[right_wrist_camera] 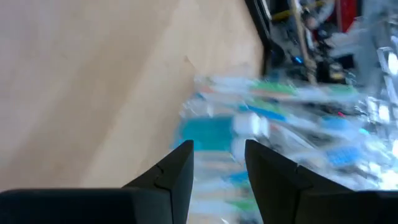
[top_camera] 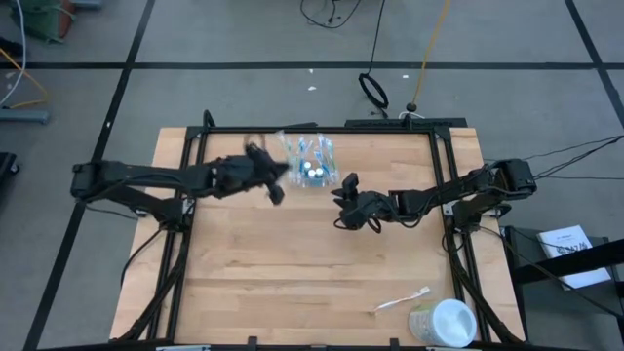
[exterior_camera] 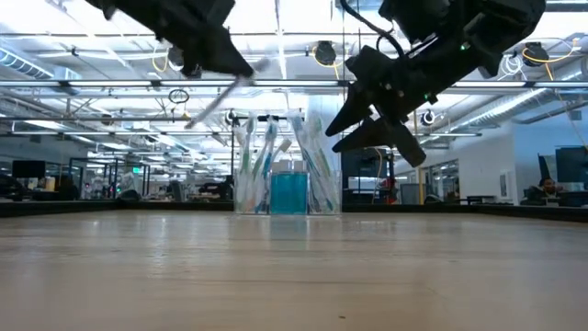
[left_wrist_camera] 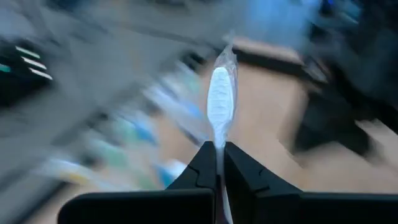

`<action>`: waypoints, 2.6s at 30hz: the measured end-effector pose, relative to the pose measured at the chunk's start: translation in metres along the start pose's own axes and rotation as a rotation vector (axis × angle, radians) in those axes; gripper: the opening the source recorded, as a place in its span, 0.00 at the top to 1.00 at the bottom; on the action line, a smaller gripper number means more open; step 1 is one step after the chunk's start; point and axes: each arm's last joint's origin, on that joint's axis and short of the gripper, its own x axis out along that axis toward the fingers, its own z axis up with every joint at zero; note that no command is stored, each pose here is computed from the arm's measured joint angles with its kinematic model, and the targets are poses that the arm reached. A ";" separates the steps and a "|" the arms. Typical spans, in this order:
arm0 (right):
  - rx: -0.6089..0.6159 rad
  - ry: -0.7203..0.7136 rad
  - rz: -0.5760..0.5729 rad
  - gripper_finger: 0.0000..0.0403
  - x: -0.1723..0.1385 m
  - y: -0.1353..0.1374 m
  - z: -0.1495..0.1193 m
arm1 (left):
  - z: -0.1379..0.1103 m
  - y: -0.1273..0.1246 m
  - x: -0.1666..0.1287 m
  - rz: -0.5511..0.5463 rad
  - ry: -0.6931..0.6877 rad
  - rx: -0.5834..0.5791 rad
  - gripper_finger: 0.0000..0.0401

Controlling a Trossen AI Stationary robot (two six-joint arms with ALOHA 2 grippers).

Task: Pick & Place toothbrushing station
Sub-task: Put the violet toothbrush into the transparent organizer, then put the orange toothbrush into the transparent organizer

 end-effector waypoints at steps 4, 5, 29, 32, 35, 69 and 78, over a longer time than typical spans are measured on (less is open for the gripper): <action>0.075 -0.075 0.063 0.65 0.002 0.000 0.000 | 0.020 0.008 -0.015 0.181 -0.208 -0.041 0.96; 0.091 -0.086 0.074 0.65 0.002 0.000 -0.001 | 0.021 0.009 -0.016 0.218 -0.245 -0.052 0.96; 0.155 -0.116 0.111 0.65 0.005 -0.003 -0.006 | -0.099 0.005 0.102 0.501 -0.432 -0.066 0.99; 0.156 -0.114 0.111 0.65 0.005 -0.004 -0.006 | -0.106 -0.001 0.105 0.420 -0.400 -0.063 0.97; 0.156 -0.114 0.111 0.65 0.005 -0.004 -0.006 | -0.111 -0.008 0.105 0.396 -0.363 -0.054 0.94; 0.754 -0.306 0.358 0.65 -0.005 0.009 0.020 | -0.058 -0.028 0.051 0.561 -0.360 0.007 0.65; 0.756 -0.300 0.511 0.65 -0.016 0.046 0.047 | -0.048 -0.027 0.046 0.487 -0.405 -0.032 0.66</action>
